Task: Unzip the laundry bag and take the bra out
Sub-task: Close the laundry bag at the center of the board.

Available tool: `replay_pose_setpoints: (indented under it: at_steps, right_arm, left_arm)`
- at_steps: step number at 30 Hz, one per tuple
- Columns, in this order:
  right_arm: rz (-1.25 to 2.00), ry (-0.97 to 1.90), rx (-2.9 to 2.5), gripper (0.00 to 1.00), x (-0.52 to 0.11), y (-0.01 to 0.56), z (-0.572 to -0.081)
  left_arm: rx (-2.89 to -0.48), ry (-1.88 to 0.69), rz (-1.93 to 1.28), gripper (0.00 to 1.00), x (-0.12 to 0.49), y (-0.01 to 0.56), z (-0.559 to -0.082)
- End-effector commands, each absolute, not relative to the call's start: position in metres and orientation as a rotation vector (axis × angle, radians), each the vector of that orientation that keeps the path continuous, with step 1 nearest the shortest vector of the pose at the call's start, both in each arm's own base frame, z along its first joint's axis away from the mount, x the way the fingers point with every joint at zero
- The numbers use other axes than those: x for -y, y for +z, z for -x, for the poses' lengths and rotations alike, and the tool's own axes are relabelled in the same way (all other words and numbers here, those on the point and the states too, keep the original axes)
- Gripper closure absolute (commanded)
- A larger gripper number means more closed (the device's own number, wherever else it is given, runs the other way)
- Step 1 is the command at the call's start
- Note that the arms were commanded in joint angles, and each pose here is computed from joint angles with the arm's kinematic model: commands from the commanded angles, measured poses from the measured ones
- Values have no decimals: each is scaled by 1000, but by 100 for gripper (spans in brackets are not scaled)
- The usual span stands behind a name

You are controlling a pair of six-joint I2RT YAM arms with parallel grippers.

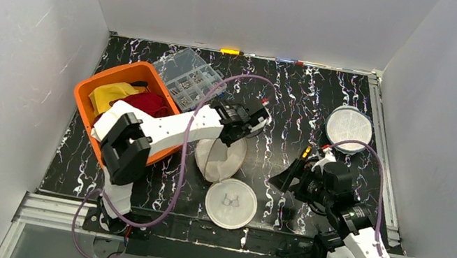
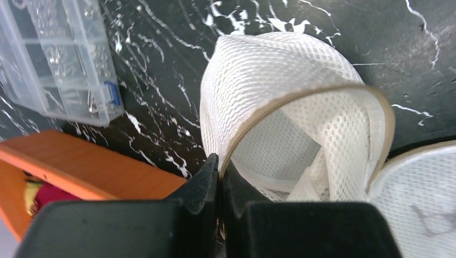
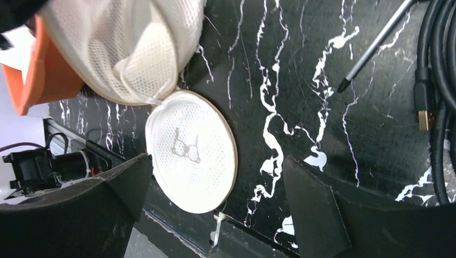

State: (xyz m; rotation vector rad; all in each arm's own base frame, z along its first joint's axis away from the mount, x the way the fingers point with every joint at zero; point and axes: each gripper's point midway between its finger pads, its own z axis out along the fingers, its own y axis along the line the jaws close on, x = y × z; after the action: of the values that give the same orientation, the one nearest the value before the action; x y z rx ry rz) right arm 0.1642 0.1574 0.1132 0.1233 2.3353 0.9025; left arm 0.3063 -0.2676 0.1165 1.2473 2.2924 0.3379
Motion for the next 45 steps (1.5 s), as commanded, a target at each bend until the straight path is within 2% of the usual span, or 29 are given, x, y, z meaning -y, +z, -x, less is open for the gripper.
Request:
replay_pose_setpoints:
  at_steps: [1,9,14,20,24,33,39,41,45]
  right_arm:
    - [-139,930,-2405,2,-163,99,-159]
    - [-151,865,-2542,5,-173,68,-147]
    - [-164,911,-2571,5,-191,59,-133]
    - [-323,1029,-2527,5,-207,55,-128]
    - [-390,1010,-2503,8,-209,55,-132]
    - [-342,828,-2602,31,-209,25,-125]
    - [-265,717,-2698,35,-214,6,-113]
    - [-259,675,-2713,43,-212,3,-114]
    - [-249,600,-2690,69,-205,2,-121]
  left_arm:
    - [-2341,147,-784,100,257,166,-301]
    - [-2481,-141,-40,100,225,159,-285]
    - [-2427,-315,226,100,225,171,-292]
    - [-2373,-521,511,100,241,179,-292]
    - [-2355,-632,659,100,252,170,-290]
    - [-2358,-531,707,100,233,153,-283]
    - [-2366,-496,675,100,227,152,-281]
    - [-2367,-487,662,100,226,152,-281]
    - [-2380,-487,636,100,226,150,-279]
